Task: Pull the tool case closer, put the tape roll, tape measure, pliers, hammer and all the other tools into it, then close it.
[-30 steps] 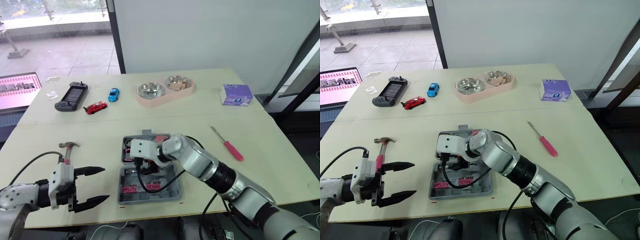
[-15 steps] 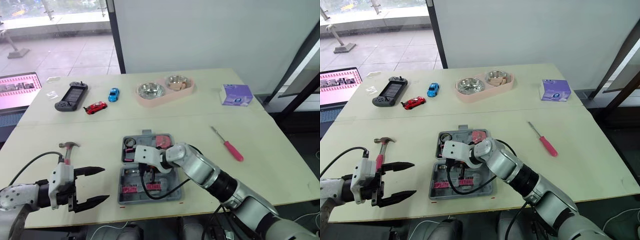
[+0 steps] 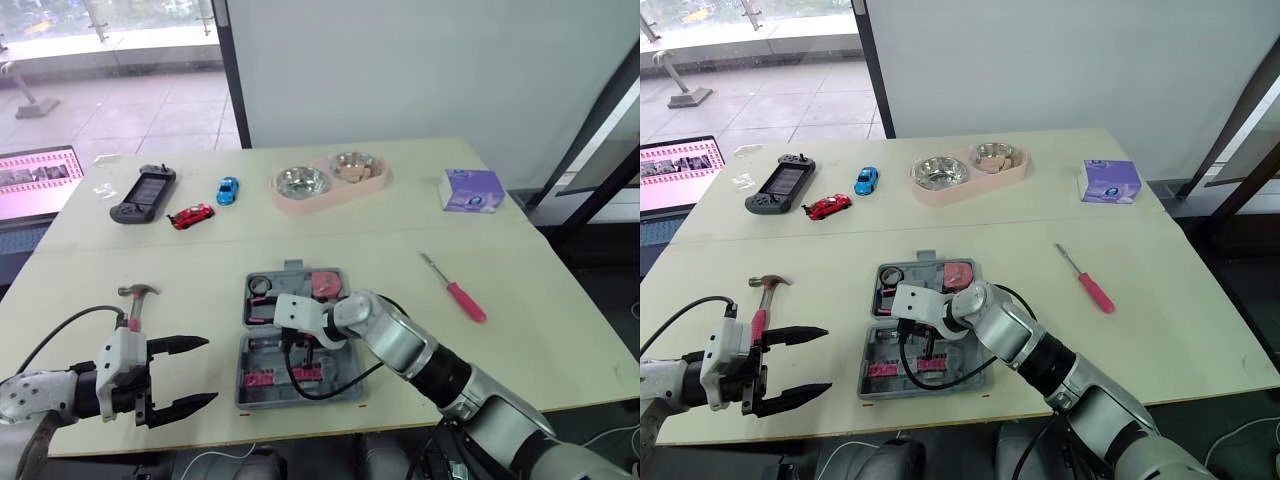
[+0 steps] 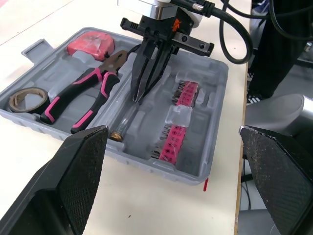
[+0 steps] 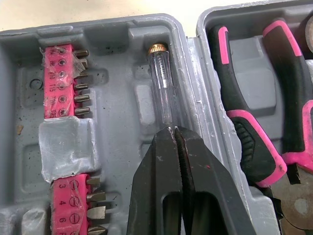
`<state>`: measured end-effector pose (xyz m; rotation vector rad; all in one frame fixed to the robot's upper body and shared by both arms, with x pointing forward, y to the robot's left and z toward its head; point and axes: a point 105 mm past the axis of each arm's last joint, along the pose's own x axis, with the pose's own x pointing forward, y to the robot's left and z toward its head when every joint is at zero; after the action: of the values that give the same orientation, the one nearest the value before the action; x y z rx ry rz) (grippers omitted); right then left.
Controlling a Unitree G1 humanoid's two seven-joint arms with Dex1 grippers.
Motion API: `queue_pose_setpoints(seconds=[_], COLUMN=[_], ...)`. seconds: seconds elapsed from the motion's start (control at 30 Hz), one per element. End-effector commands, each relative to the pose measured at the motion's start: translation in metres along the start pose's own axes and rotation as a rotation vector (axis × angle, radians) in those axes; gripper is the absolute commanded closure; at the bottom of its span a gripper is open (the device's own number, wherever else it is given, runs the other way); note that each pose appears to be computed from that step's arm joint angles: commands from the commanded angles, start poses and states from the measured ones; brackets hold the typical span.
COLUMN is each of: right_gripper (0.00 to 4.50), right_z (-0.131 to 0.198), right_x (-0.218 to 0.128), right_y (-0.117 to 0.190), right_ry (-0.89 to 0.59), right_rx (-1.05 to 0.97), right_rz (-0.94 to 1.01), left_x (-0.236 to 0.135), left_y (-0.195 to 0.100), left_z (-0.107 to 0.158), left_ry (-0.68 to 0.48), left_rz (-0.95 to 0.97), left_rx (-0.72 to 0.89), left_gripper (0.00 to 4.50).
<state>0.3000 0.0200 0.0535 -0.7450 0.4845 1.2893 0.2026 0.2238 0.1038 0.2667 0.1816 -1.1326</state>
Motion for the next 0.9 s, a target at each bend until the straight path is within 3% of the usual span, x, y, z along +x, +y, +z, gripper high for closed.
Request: queue_pose_setpoints(seconds=[0.03,0.1,0.2,0.33,0.47,0.57,0.8,0.9], right_gripper=[4.42,4.42,4.42,4.42,4.42,3.6,0.07,0.07], right_z=[-0.012,0.021,0.065,0.061,0.013,-0.056,-0.144,-0.183], right_x=[0.007,-0.007,-0.054,-0.105,-0.157,-0.183,-0.225,-0.244], right_y=[0.009,0.003,-0.015,-0.019,-0.021,-0.013,0.005,0.013], right_ry=[0.029,-0.128,-0.36,-0.418,-0.435,-0.341,-0.252,-0.201], right_rx=[0.059,0.032,-0.01,-0.028,0.096,0.194,0.345,0.434], right_rz=[0.035,0.021,-0.06,-0.111,-0.188,-0.295,-0.52,-0.641], left_x=[-0.005,-0.006,-0.013,-0.031,-0.067,-0.104,-0.161,-0.182], left_y=[0.002,0.003,0.009,0.021,0.032,0.036,0.028,0.023], left_z=[0.009,0.01,0.009,0.007,-0.004,-0.016,-0.043,-0.057], left_ry=[0.002,0.002,0.016,0.032,0.092,0.149,0.263,0.297], left_rz=[0.011,0.015,0.048,0.142,0.284,0.41,0.568,0.631], left_rx=[0.041,0.04,0.007,0.0,-0.021,-0.052,-0.14,-0.177], left_gripper=[0.0,0.0,0.0,0.0,0.0,0.0,0.0,0.0])
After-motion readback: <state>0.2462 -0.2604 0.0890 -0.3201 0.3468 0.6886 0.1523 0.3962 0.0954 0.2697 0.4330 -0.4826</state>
